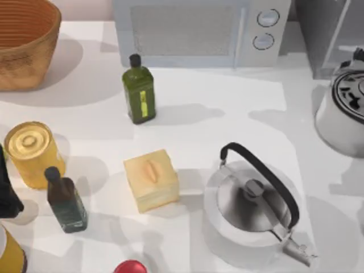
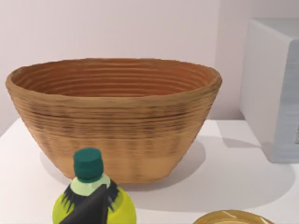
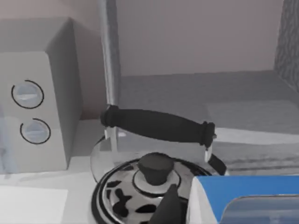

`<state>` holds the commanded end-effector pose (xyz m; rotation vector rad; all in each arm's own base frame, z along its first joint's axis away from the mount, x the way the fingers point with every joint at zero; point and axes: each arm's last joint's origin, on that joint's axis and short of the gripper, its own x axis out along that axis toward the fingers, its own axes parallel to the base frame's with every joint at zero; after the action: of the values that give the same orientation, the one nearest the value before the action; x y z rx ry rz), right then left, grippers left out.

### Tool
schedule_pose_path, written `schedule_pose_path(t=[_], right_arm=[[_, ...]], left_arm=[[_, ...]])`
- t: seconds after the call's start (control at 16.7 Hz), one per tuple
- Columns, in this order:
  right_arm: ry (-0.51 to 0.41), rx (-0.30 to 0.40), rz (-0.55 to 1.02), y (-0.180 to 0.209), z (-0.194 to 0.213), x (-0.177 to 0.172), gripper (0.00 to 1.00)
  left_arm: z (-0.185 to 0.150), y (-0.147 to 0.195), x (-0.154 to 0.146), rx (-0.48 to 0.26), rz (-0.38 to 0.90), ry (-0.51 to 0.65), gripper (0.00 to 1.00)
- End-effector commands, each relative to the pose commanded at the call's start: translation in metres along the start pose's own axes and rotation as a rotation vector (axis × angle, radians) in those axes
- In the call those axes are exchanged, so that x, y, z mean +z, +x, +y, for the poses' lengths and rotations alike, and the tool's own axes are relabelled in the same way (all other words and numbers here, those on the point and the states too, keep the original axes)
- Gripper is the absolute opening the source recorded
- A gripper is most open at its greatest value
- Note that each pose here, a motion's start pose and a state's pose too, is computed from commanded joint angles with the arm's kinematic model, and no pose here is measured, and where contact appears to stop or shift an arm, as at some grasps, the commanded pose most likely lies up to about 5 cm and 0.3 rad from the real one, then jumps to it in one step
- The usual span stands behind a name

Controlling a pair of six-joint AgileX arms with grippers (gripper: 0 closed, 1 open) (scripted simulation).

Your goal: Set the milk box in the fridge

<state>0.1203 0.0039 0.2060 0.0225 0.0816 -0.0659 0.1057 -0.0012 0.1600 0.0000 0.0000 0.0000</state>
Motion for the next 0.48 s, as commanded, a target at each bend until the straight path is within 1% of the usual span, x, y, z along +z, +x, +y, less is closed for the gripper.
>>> schedule_pose_path(t=[0.24,0.36,0.48], right_arm=[[-0.015,0.053,-0.059,-0.010,-0.005,-0.038,0.00],[-0.021,0.064,-0.076,-0.010,-0.007,-0.046,0.00],[-0.023,0.066,-0.082,-0.010,-0.007,-0.047,0.00]], left_arm=[[0.000,0.000,0.000,0.000,0.000,0.000,1.00],[0.000,0.000,0.000,0.000,0.000,0.000,1.00],[0.000,0.000,0.000,0.000,0.000,0.000,1.00]])
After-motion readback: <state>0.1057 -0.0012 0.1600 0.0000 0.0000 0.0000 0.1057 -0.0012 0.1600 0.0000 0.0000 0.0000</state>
